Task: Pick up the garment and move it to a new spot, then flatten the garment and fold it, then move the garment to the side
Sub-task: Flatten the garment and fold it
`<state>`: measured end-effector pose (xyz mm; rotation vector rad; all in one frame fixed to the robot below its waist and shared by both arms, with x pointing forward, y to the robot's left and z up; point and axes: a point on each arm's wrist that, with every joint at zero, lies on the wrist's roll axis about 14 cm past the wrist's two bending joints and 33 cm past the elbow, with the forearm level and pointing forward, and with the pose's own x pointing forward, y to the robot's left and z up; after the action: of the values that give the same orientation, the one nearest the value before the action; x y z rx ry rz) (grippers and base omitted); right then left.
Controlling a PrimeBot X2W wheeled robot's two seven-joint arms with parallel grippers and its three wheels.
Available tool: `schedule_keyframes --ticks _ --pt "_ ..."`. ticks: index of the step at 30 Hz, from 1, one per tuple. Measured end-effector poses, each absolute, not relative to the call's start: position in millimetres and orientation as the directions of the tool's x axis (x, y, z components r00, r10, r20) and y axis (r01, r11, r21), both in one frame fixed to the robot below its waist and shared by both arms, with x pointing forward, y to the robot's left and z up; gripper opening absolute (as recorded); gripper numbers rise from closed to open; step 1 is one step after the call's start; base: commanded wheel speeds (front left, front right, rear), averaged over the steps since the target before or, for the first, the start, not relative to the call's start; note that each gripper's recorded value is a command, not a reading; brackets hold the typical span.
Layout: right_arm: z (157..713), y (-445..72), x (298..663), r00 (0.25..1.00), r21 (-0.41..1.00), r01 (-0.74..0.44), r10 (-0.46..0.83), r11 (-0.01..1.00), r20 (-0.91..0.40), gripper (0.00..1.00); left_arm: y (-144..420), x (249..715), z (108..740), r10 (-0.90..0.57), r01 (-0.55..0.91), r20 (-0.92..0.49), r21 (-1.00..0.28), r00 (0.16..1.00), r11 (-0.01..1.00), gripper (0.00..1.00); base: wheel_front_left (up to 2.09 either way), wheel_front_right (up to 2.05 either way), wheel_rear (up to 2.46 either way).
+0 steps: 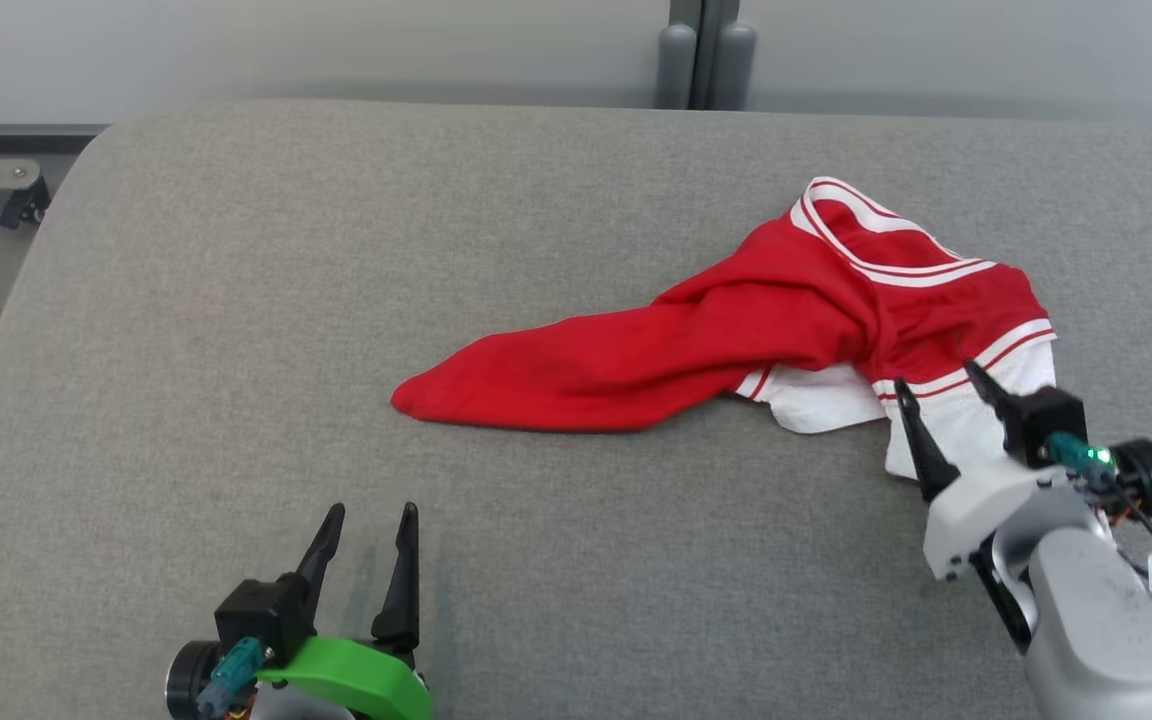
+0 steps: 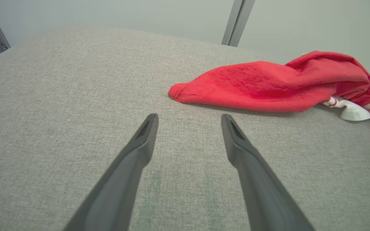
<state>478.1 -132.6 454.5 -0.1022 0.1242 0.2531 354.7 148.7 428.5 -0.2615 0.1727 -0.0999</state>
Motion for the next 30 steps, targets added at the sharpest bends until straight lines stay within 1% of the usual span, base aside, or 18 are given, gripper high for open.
schedule_keyframes --ticks 4,8,23,29,30 --pt "426.5 -154.0 443.4 0.959 -0.058 -0.210 0.195 0.976 -0.204 1.00 141.6 356.8 432.1 -0.143 0.101 -0.144 -0.265 0.979 0.959 1.00 0.00 0.00 0.00" --pt "410.8 -157.3 425.4 0.950 -0.056 -0.213 0.193 0.975 -0.247 1.00 138.7 357.3 431.6 -0.152 0.110 -0.145 -0.265 0.978 0.958 1.00 0.00 0.00 0.00" --pt "408.0 -122.3 429.2 0.928 -0.074 -0.305 0.279 0.950 -0.245 1.00 143.9 357.1 424.1 -0.137 0.089 -0.169 -0.264 0.976 0.960 1.00 0.00 0.00 0.00" --pt "403.6 -121.1 440.0 0.924 -0.113 -0.315 0.277 0.942 -0.266 1.00 143.3 360.2 421.0 -0.139 0.089 -0.177 -0.265 0.974 0.960 1.00 0.00 0.00 0.00" --pt "400.7 -119.7 441.1 0.920 -0.121 -0.321 0.279 0.939 -0.276 0.69 142.9 361.4 420.7 -0.141 0.090 -0.178 -0.264 0.974 0.960 1.00 0.00 0.00 0.00"
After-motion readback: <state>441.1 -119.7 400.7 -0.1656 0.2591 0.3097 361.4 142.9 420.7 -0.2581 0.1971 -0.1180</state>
